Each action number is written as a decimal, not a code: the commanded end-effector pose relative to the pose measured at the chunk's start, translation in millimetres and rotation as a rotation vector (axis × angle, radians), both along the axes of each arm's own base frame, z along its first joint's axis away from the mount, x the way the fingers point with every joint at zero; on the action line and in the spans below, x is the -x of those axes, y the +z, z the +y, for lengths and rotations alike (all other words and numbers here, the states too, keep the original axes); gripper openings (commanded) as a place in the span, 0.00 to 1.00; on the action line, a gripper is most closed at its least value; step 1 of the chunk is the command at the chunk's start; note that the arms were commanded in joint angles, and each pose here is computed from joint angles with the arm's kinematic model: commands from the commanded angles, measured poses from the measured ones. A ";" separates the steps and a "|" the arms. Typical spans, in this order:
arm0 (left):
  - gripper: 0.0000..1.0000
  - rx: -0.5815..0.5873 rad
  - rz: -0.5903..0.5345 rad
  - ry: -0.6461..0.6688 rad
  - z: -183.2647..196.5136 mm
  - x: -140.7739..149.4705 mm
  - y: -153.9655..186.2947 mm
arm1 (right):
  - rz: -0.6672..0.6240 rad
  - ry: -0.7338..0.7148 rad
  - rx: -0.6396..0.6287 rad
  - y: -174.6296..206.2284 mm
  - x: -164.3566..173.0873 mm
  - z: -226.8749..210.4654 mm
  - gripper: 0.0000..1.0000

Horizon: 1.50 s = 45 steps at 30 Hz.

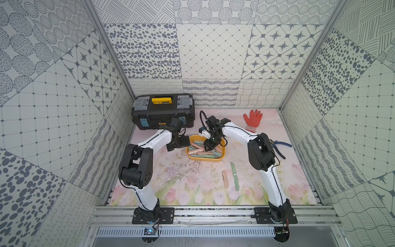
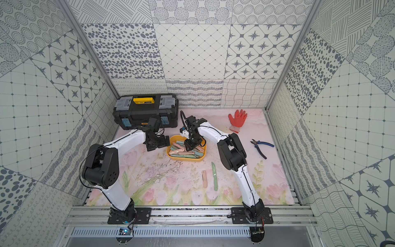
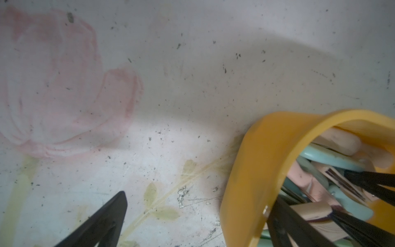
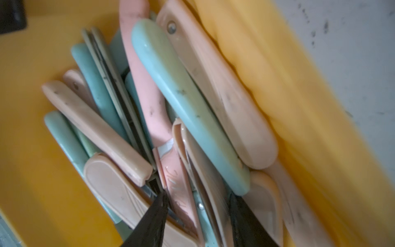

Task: Take the fruit knife out of the storage box
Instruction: Pick up the fruit knife from the storage box.

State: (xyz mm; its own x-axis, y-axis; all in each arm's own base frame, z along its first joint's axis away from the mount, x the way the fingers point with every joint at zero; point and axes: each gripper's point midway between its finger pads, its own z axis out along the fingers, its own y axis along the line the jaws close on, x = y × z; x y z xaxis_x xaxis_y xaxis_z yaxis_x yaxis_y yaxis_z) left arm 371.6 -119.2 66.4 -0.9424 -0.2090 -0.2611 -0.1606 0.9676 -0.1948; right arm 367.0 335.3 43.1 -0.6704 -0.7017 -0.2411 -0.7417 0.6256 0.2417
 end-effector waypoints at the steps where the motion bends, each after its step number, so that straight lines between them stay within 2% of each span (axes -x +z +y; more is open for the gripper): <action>1: 0.98 -0.021 0.002 0.006 4.1 3.0 2.5 | 0.004 0.014 0.033 -11.7 0.6 -2.0 0.50; 3: 0.98 -0.021 0.002 0.005 4.1 3.1 2.4 | 0.008 0.016 0.031 -12.7 1.4 -0.8 0.49; 10: 0.98 -0.022 0.000 0.007 4.3 2.8 3.4 | 0.011 0.013 0.014 -10.0 0.8 1.6 0.28; 18: 0.98 -0.023 -0.002 0.005 4.6 2.8 4.7 | 0.000 0.008 -0.027 2.4 -2.9 5.5 0.15; 38: 0.98 -0.017 -0.005 0.005 3.2 1.6 5.4 | -0.041 -0.030 -0.181 86.3 8.7 8.6 0.11; 45: 0.98 -0.019 -0.003 0.006 4.0 2.8 5.0 | -0.085 -0.115 -0.278 125.5 23.2 0.0 0.11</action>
